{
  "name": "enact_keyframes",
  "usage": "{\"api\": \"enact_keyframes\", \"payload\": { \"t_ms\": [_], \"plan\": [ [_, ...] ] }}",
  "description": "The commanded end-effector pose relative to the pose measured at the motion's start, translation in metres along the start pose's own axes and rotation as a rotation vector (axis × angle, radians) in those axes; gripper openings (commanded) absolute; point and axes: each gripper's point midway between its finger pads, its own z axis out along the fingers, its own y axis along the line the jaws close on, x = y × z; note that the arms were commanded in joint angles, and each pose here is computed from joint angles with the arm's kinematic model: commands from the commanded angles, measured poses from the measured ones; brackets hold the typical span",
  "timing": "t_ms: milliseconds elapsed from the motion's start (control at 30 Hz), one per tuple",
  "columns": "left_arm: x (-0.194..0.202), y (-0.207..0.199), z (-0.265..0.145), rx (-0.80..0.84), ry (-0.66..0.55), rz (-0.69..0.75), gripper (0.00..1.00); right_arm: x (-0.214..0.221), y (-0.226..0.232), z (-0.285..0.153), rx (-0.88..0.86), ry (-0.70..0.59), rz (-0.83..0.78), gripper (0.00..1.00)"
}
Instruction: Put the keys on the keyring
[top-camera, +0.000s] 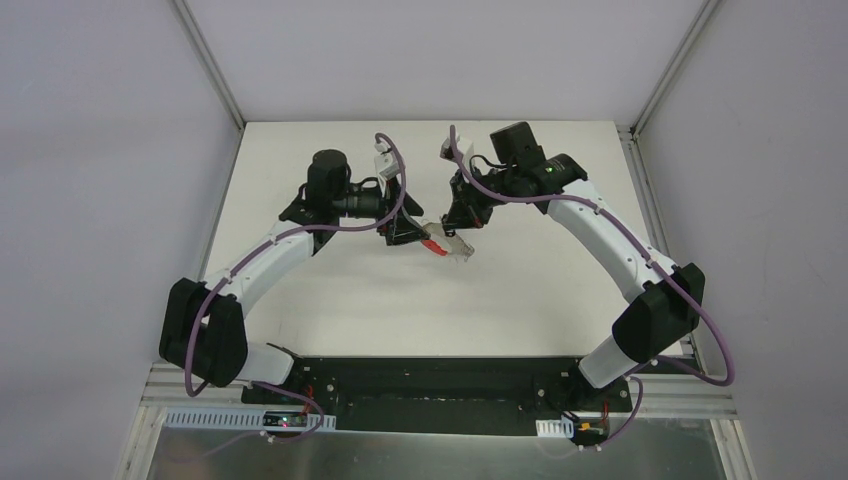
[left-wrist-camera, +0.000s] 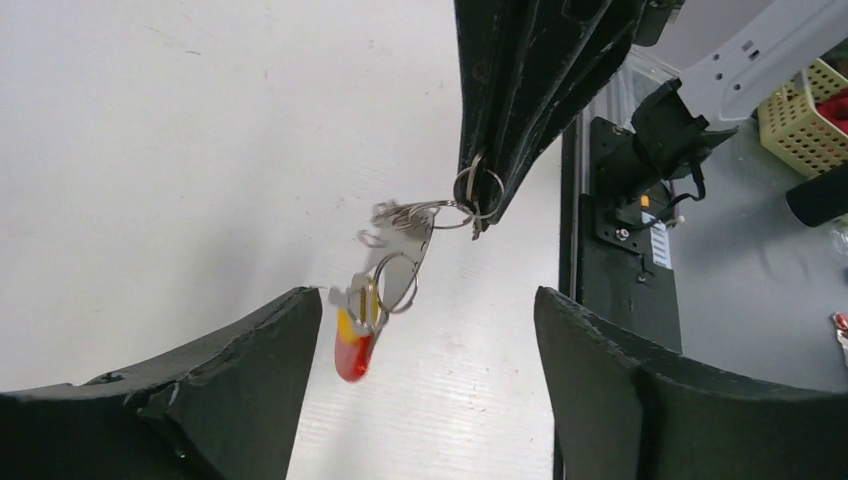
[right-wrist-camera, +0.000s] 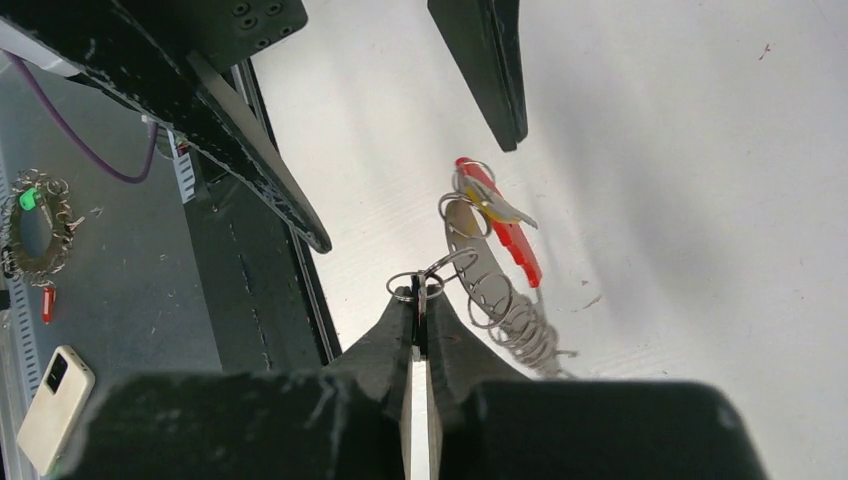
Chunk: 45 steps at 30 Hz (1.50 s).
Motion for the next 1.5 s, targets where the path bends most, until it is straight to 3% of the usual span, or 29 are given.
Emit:
{"api": "enact_keyframes", "payload": {
  "t_ms": [0,200,600,967,1200,1467],
  "plan": [
    [-0.007,0.002,-0.010,-0.046,-0.024,0.114,0.83,-0.016,0.006,-0.011,0.027,-0.043,-0.054,0.00],
    [0.002,0.018,-0.017,-0.148,0.013,0.182,0.86,-0.011,-0.001,-0.001,0.026,-0.030,-0.012,0.00],
    [0.020,0.047,-0.006,-0.165,0.073,0.257,0.85,-0.006,0.011,0.004,-0.070,-0.018,-0.002,0.00],
    [0.056,0.047,0.012,-0.060,0.129,0.150,0.65,-0.009,0.011,0.004,-0.079,-0.023,0.005,0.00],
    [0.056,0.047,0.018,-0.034,0.102,0.117,0.64,-0.008,0.006,0.002,-0.076,-0.027,0.014,0.00],
    [0.055,0.043,0.025,0.022,0.081,0.042,0.40,-0.007,0.002,-0.003,-0.063,-0.040,0.023,0.00]
  ]
}}
